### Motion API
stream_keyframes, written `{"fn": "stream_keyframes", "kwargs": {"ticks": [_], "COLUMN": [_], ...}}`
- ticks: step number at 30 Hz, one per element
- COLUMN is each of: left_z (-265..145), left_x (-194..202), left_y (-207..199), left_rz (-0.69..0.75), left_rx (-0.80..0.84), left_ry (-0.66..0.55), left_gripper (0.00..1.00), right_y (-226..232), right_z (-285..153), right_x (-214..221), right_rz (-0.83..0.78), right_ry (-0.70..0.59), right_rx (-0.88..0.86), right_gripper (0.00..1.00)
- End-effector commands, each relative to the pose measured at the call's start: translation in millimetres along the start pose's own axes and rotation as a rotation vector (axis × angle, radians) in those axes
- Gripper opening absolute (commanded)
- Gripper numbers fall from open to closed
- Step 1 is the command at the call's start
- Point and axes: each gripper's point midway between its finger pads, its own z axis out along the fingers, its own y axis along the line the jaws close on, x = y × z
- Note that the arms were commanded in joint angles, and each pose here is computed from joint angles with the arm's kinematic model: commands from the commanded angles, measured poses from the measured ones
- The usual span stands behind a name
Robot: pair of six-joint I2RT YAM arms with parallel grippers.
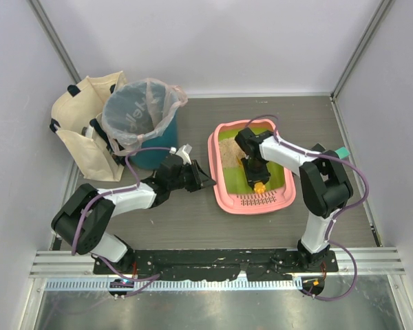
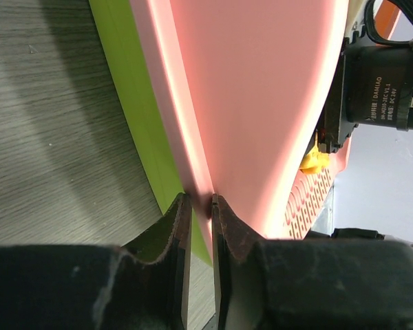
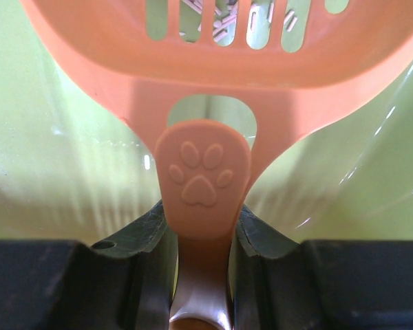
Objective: Clean the litter box
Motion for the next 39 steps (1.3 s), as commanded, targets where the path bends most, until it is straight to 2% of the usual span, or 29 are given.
{"fn": "stream_keyframes", "kwargs": {"ticks": [1, 5, 14, 21, 22, 27, 32, 39], "left_z": [-3, -5, -6, -11, -11, -11, -11, -11], "left_x": [-5, -7, -7, -11, -11, -8, -7, -6], "left_y": [-11, -14, -16, -14, -14, -9, -8, -6], "left_rz": [0.057, 0.068, 0.116, 0.172, 0.173, 0.175, 0.175, 0.174], "left_rx": [0.006, 0.011, 0.0, -0.037, -0.037, -0.052, -0.06, -0.068], "left_ry": [-0.016, -0.022, -0.012, -0.023, -0.023, -0.012, -0.012, -0.012], "left_gripper": [0.18, 0.17, 0.17, 0.17, 0.17, 0.17, 0.17, 0.17], "right_y": [-12, -12, -7, -6, -4, -10, -8, -9], "right_z": [-22, -30, -8, -20, -30, -31, -53, -59], "right_x": [2, 1, -4, -13, -20, -10, -17, -14], "right_rz": [0.024, 0.0, 0.012, 0.015, 0.025, 0.022, 0.03, 0.024], "right_ry": [-0.063, -0.133, -0.242, -0.428, -0.492, -0.563, -0.703, -0.771], "right_rx": [0.025, -0.008, -0.035, -0.063, -0.085, -0.096, -0.135, -0.153], "right_gripper": [0.01, 0.01, 0.01, 0.01, 0.01, 0.01, 0.01, 0.01]}}
